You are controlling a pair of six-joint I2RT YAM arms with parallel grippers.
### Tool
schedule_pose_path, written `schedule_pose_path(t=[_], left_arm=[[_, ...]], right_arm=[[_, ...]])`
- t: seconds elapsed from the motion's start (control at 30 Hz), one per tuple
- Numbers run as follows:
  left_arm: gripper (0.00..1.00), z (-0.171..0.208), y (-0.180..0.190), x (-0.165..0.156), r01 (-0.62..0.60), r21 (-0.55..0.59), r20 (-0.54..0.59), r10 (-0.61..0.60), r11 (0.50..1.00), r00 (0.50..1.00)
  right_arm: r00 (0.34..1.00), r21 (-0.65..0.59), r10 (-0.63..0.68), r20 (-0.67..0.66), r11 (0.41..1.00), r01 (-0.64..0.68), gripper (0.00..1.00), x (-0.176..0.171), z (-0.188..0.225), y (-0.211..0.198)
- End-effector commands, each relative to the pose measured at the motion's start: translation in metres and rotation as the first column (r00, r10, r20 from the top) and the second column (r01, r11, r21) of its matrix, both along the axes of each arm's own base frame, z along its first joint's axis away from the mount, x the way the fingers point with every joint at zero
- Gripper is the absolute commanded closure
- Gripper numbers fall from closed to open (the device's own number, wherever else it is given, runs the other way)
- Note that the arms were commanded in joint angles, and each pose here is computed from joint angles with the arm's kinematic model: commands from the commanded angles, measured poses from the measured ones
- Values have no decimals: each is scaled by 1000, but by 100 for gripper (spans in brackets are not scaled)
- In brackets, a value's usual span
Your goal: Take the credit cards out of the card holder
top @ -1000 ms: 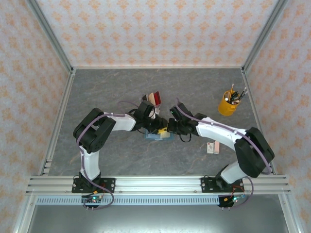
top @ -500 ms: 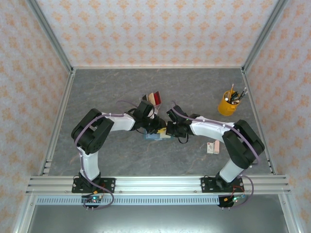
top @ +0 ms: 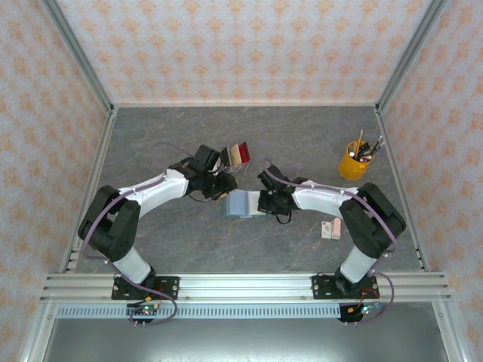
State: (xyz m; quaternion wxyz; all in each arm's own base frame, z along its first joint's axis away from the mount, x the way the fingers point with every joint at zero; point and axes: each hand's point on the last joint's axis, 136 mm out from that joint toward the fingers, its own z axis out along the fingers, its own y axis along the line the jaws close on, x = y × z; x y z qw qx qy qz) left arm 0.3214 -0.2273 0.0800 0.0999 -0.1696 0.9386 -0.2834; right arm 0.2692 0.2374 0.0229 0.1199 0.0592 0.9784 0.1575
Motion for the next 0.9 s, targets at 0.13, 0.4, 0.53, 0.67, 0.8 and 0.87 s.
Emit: schedule_pose_path(t=[0.13,0.4,0.53,0.67,0.8,0.87], left_arm=[[57,-11,10,-14,43,65,-28,-42,997,999],[55,-20,-3,-15,92,30,-50,-90,995,995],[55,-26,-4,-14,96,25,-61,-94,995,994],[56,-27,-8,-14,103,13,-63,-102,995,993],[57,-30,-7,-13,109,24,-69,-107,994,992],[58,-34,-6,-14,113,34,-78,-110,993,991]], right_arm=[[1000,-52,8,-13,999,-8,90,2,-8,-1],[1000,-67,5,-25,998,-7,90,2,-12,-2],[1000,-71,5,-29,997,-7,90,2,-13,-2],[1000,-70,6,-31,997,-8,90,2,-14,-2],[999,-71,7,-34,997,-9,90,1,-14,-2],[999,-71,8,-38,997,-11,90,1,-15,-2]])
